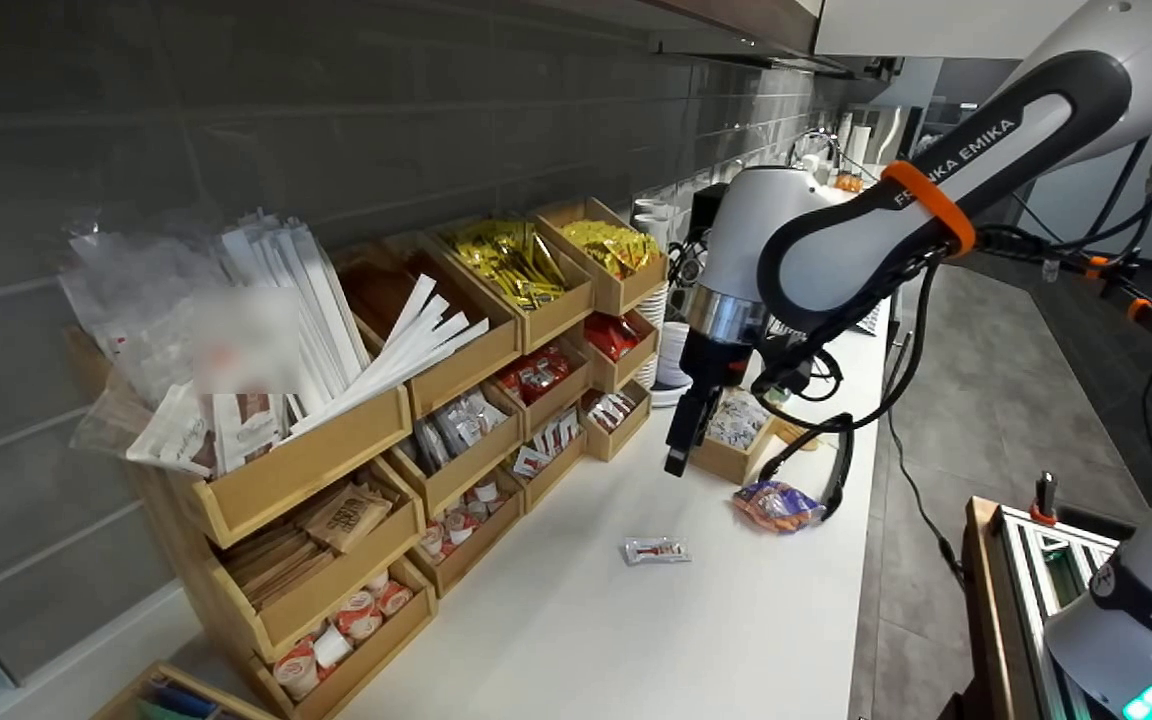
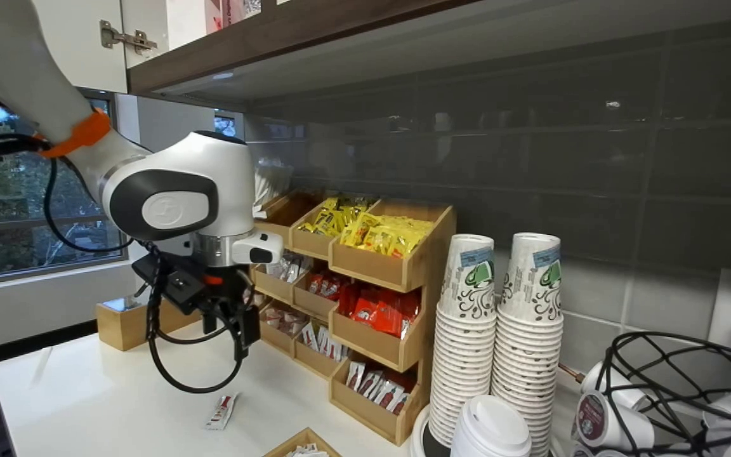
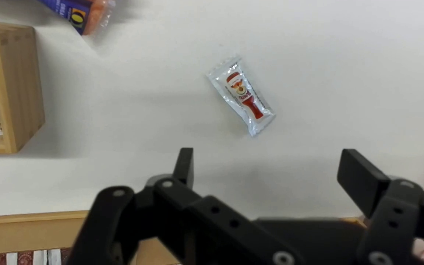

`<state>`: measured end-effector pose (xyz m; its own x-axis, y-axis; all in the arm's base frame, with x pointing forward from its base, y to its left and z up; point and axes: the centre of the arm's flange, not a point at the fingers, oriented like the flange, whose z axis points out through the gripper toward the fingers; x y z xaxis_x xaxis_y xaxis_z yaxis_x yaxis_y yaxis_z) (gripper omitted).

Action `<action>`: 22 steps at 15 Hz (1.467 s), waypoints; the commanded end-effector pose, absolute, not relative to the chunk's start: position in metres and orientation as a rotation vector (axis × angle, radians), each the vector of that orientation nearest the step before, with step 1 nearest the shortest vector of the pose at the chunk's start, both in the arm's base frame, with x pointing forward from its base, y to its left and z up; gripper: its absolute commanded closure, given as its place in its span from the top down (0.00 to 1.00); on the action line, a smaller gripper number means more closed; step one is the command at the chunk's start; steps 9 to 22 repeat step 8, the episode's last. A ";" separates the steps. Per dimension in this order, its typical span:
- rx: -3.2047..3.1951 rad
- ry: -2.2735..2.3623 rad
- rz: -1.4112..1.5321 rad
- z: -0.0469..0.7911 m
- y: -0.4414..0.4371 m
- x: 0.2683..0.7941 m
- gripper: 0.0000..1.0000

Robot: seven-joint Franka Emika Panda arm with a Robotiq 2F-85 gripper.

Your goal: Put a sauce packet onto the counter

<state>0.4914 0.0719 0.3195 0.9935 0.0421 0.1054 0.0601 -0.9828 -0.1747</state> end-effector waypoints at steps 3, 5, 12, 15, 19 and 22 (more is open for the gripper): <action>-2.958 -0.082 -0.153 0.320 0.072 0.490 1.00; -2.958 -0.084 -0.152 0.320 0.072 0.490 1.00; -2.958 -0.085 -0.152 0.320 0.072 0.490 1.00; -2.958 -0.085 -0.152 0.320 0.072 0.490 1.00; -2.958 -0.085 -0.152 0.320 0.072 0.490 1.00; -2.958 -0.085 -0.152 0.320 0.072 0.490 1.00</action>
